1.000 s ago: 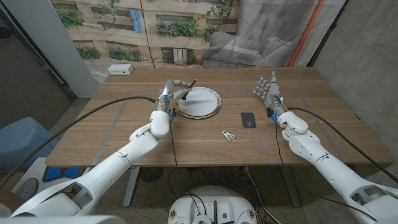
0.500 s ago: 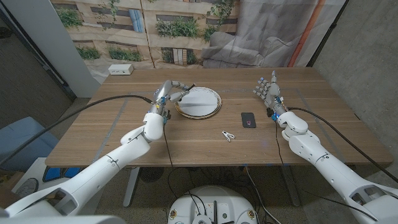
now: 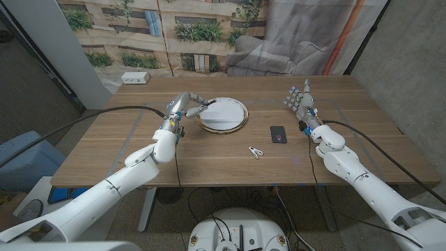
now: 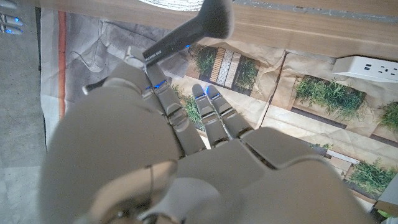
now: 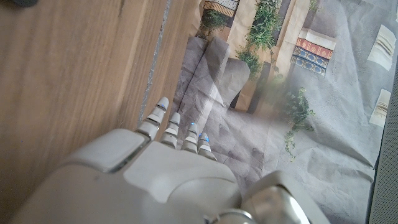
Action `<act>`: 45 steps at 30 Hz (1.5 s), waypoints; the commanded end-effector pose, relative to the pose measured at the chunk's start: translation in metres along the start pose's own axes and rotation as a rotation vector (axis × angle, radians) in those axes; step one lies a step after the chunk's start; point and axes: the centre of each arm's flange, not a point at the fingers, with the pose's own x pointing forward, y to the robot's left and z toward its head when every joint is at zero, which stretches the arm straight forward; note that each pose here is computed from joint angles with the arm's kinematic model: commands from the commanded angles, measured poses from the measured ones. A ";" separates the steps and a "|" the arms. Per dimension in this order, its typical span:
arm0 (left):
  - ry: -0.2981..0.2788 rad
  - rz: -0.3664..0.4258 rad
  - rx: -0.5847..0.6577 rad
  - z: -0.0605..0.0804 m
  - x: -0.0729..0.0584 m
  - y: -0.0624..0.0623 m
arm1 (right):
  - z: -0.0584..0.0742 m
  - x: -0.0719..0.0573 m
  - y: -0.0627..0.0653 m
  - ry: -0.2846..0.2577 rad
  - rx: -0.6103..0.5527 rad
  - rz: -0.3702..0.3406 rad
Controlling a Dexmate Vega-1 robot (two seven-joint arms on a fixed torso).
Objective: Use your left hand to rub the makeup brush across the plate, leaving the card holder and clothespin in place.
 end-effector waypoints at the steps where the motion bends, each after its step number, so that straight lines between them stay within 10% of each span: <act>1: -0.042 -0.024 0.139 -0.003 -0.021 0.013 | 0.000 0.000 0.000 0.000 0.000 0.000; 45: -0.033 -0.196 0.356 -0.028 -0.076 0.022 | 0.000 0.000 0.000 0.000 0.000 0.000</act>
